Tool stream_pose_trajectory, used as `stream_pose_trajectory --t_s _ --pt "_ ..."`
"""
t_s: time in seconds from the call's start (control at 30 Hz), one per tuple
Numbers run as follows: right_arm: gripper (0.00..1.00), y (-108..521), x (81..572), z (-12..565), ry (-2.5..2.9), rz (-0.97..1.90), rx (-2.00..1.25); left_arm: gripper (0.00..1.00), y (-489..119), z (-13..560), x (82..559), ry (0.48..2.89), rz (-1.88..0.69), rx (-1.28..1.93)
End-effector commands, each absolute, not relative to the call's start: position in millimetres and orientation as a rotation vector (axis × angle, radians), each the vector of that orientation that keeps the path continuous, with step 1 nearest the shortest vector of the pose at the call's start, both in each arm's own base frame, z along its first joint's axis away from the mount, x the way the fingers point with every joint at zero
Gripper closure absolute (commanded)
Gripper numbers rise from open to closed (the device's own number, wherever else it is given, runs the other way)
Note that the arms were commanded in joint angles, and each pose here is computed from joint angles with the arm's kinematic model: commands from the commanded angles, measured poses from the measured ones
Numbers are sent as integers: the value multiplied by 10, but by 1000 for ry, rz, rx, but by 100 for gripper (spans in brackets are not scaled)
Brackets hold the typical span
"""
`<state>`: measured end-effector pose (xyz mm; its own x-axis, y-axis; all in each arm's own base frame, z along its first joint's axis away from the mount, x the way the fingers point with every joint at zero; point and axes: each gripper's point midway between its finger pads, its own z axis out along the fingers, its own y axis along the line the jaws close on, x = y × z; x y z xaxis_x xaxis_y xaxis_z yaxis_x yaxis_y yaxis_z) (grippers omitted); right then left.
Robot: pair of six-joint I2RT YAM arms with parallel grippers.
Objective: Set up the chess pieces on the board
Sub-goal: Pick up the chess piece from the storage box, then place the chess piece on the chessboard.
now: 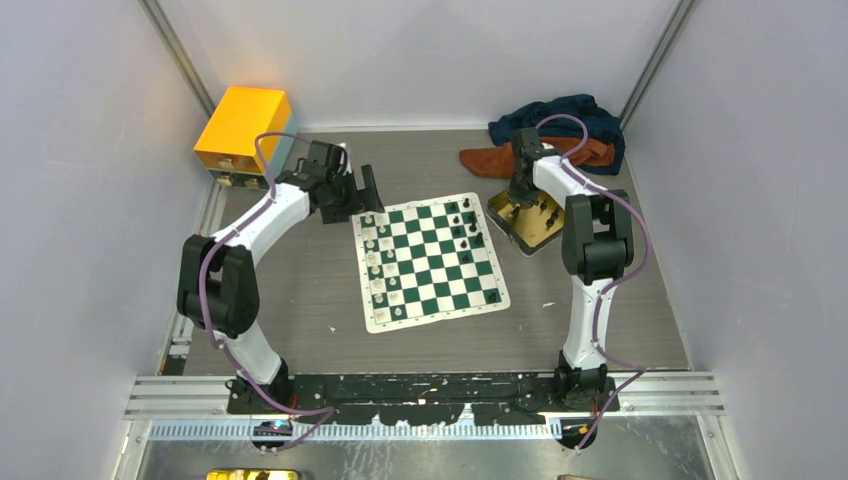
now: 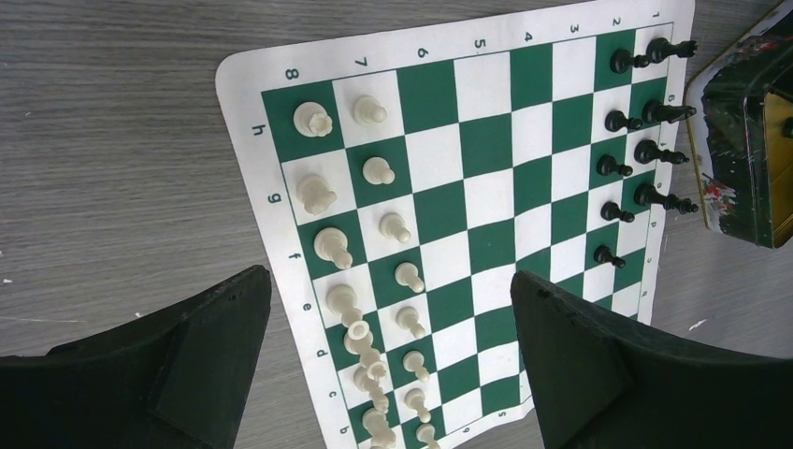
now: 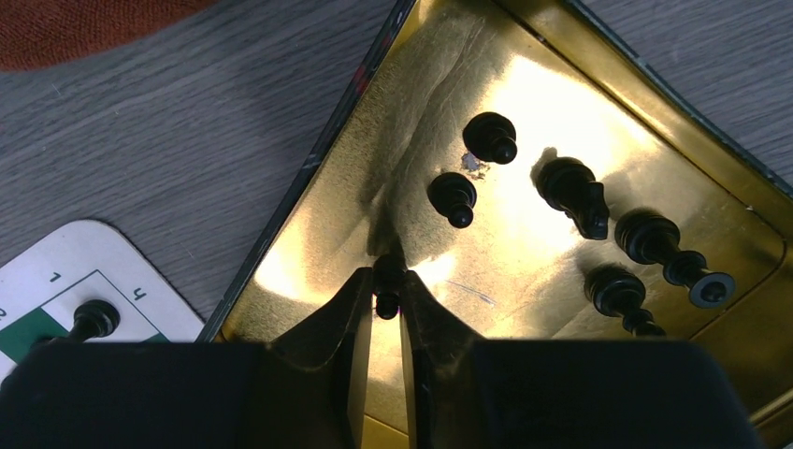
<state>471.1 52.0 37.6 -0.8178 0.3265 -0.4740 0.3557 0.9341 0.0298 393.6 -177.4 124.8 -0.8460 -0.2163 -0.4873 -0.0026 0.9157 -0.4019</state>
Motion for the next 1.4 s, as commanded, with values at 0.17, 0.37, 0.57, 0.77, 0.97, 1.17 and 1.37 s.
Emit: stream_pose_trajectory --t_s 0.17,0.37,0.57,0.77,0.97,1.17,1.37 --pt "94 520 4849 521 2554 -61 491 0 -1801 1437 4061 2473 -548 -131" --pt "99 499 4871 671 2523 -64 480 0 -1791 1461 4051 2469 -545 -133" --pt "99 468 4886 942 2471 -62 470 0 -1773 1515 4036 2455 -541 -135" --pt "99 460 4843 1214 2427 -48 457 0 -1770 1542 4018 2444 -545 -140" --pt "99 455 4744 1400 2408 -34 445 0 -1780 1560 4017 2436 -557 -150" --pt "99 624 4449 1629 2410 44 384 0 -1780 1603 4031 2425 -559 -157" --pt "99 951 3949 1672 2455 86 243 0 -1777 1597 3997 2422 -564 -168"
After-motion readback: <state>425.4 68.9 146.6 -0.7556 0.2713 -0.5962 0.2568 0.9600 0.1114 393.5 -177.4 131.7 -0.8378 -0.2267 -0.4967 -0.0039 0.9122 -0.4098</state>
